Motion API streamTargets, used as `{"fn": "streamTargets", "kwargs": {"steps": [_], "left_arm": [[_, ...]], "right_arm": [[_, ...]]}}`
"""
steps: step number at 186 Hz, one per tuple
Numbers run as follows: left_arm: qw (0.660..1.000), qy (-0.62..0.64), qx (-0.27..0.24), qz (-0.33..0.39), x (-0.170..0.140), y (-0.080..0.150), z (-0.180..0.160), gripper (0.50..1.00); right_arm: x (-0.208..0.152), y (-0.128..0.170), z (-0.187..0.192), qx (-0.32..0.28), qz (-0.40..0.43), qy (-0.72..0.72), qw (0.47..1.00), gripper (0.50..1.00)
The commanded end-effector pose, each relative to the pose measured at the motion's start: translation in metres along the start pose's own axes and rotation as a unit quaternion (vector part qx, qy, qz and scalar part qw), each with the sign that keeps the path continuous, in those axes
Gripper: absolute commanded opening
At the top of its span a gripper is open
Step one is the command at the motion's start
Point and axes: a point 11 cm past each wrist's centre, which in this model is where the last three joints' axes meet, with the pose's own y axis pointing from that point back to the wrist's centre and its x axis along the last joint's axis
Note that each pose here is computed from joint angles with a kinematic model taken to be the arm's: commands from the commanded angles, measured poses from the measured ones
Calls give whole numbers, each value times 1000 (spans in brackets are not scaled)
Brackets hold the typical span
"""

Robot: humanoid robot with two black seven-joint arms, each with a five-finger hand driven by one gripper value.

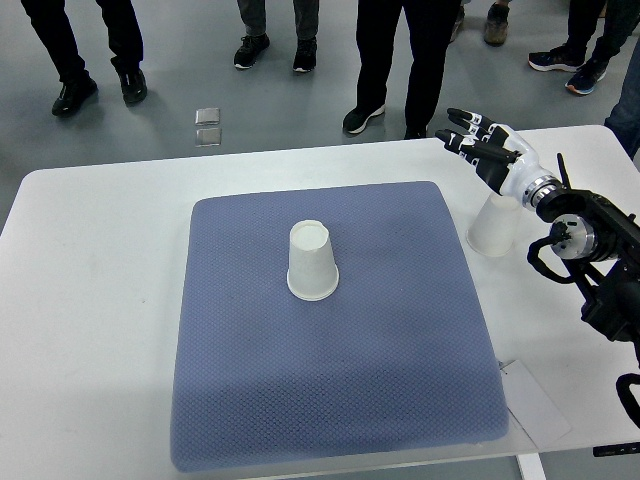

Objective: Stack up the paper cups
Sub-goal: 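Move the right hand toward the white paper cup beside the mat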

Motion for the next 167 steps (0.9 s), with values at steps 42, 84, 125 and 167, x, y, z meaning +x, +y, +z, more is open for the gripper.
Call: {"fn": "streamTargets", "kwargs": {"steps": [42,84,125,167], "left_arm": [[1000,2,0,-12,0,0,0,1000],[1000,1,0,-11,0,0,0,1000],[1000,1,0,-10,1,0,0,1000],[1000,1,0,-10,1,0,0,1000]], "right_arm": [[-1,-1,-2,3,-1,0,1000,913],[-2,-3,-7,6,-3,3,1000,913],[2,-2,-11,8,0,6,1000,911],[5,-1,-11,7,4,7,1000,913]]}}
